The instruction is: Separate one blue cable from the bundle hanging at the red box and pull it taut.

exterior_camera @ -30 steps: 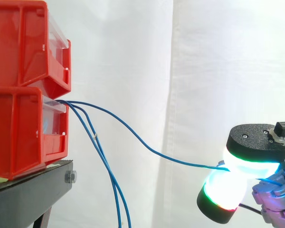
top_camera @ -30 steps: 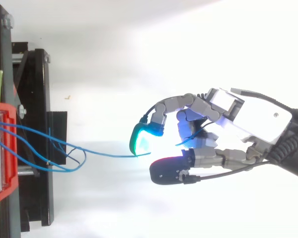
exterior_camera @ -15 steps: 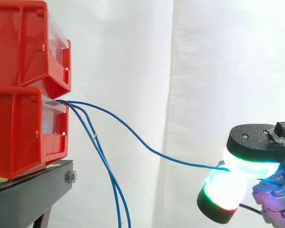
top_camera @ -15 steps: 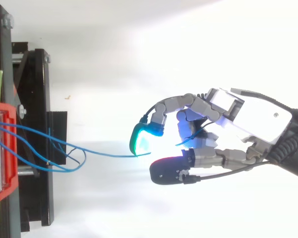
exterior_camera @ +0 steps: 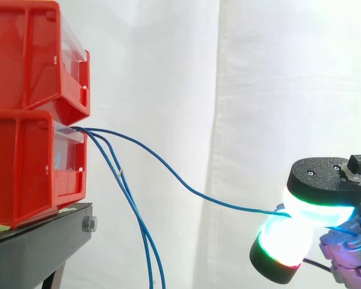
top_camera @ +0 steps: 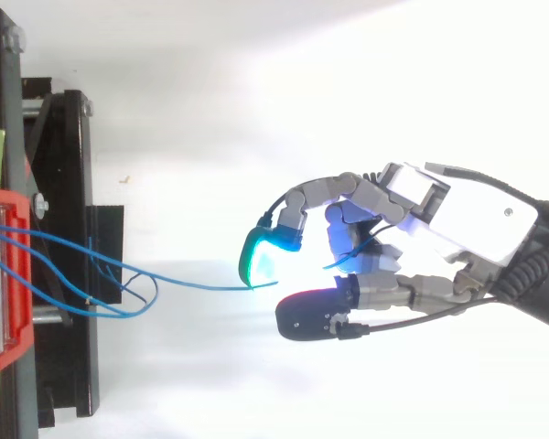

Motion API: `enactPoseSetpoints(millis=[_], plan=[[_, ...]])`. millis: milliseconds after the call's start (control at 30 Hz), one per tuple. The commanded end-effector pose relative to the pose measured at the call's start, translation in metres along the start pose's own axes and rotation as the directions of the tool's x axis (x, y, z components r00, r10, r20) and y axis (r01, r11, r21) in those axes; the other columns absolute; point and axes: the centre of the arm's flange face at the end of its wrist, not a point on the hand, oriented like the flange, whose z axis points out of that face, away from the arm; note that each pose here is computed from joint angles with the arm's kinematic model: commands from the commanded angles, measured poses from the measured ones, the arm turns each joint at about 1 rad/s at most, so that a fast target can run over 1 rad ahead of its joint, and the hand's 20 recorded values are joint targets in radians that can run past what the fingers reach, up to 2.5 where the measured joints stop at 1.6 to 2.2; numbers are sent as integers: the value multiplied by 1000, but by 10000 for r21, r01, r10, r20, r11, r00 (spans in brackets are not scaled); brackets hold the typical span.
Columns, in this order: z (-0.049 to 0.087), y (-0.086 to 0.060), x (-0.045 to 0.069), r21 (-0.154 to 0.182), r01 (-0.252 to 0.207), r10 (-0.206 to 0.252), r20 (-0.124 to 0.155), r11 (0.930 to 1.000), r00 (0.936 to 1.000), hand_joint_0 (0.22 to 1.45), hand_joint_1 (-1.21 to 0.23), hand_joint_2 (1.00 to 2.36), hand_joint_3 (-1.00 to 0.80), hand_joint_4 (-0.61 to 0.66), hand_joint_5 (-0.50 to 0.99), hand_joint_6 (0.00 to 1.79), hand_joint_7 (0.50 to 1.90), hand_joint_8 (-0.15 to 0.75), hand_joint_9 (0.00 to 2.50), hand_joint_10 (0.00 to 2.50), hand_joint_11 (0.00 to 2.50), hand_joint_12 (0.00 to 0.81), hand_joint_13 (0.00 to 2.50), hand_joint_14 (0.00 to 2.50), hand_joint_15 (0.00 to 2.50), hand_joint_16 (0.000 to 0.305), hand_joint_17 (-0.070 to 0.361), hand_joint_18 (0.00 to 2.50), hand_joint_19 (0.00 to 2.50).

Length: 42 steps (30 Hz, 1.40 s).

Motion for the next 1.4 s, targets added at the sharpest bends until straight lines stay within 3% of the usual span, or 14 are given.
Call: enactPoseSetpoints(millis=[0, 1367], plan=[[0, 0, 0, 3, 0, 0, 15, 10000, 10000, 691, -762, 1021, -190, 32, -206, 875, 1036, 277, 676, 2257, 1301, 334, 648, 2500, 1511, 31, 69, 1195, 1836], [0, 0, 0, 0, 0, 0, 0, 10000, 10000, 701, -765, 1022, -158, -29, -209, 883, 1057, 280, 679, 2252, 1305, 337, 651, 2500, 1480, 31, 70, 1178, 1800]])
